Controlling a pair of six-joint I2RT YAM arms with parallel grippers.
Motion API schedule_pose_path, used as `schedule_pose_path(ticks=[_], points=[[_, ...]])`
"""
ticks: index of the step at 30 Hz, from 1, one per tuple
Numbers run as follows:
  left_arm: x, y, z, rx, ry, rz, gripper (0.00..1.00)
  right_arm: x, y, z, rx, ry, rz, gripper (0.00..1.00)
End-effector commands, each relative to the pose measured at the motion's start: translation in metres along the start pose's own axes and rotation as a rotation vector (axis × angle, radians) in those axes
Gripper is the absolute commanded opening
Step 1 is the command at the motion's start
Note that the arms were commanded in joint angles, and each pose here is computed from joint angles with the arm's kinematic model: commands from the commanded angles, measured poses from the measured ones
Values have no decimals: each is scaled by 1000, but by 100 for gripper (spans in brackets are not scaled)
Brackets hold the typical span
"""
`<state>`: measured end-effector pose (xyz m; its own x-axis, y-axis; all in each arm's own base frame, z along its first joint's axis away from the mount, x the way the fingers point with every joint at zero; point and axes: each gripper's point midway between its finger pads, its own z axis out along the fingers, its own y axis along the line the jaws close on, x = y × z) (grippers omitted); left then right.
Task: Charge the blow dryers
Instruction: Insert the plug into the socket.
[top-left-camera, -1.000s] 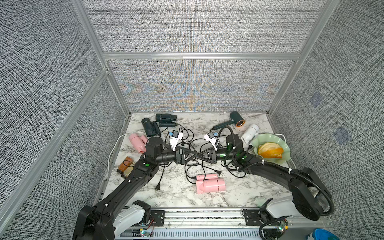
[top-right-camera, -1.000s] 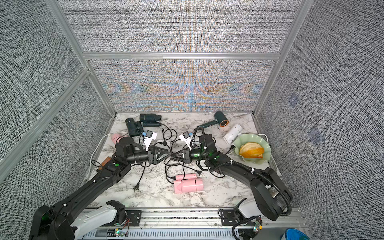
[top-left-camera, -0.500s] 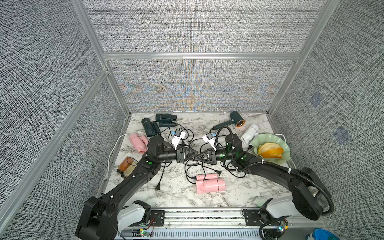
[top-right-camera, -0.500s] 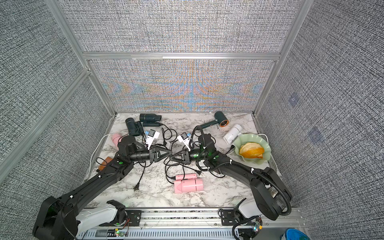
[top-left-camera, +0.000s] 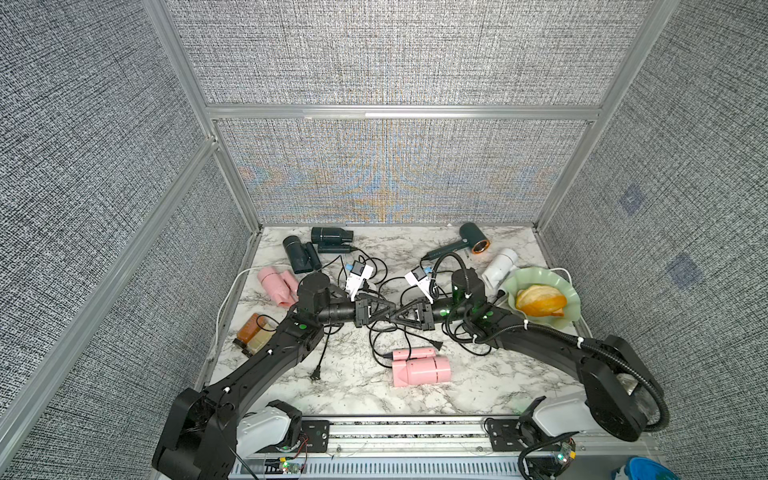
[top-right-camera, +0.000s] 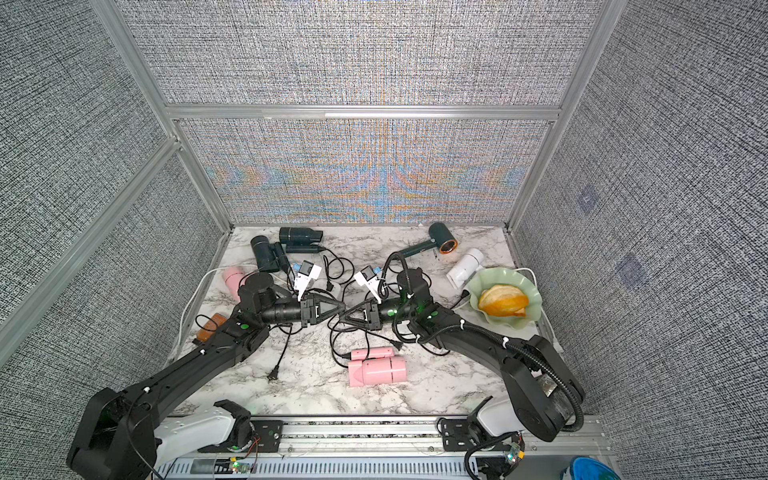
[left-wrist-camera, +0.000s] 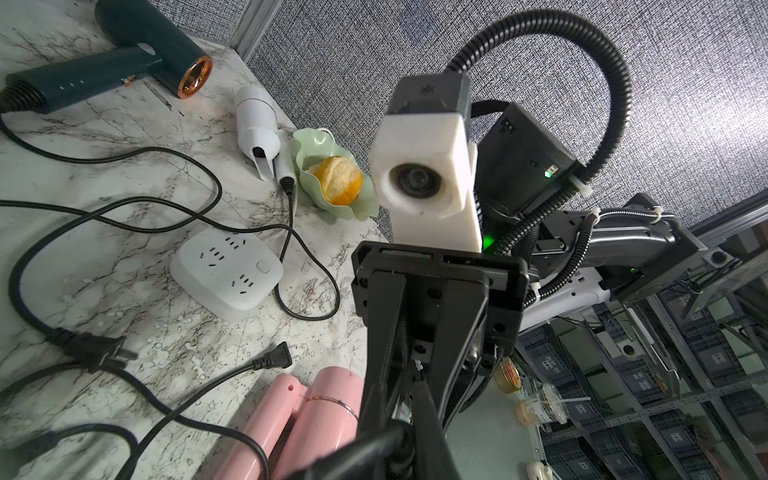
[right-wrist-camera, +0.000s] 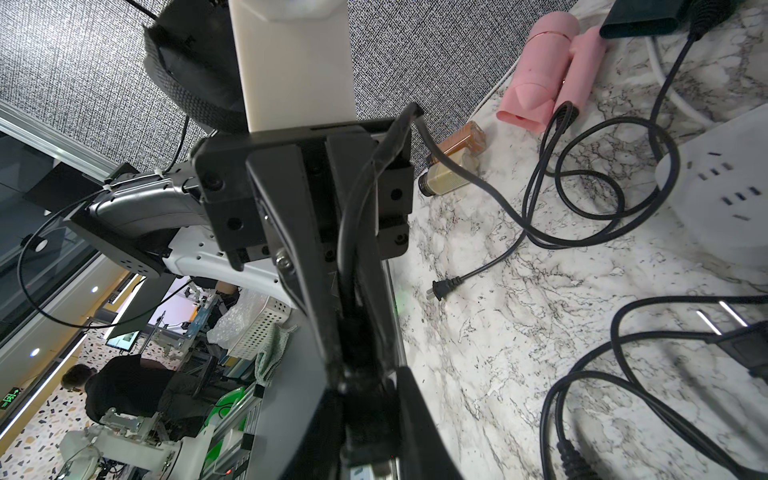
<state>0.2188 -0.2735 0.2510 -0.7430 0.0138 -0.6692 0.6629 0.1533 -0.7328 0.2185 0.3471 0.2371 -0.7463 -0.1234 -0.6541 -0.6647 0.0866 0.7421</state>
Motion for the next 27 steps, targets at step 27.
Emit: schedule_pose_path(ticks=[27], points=[[-70,164,-94,-1119,-252,203,3,0,-42,-74,575,-230,-109,85]])
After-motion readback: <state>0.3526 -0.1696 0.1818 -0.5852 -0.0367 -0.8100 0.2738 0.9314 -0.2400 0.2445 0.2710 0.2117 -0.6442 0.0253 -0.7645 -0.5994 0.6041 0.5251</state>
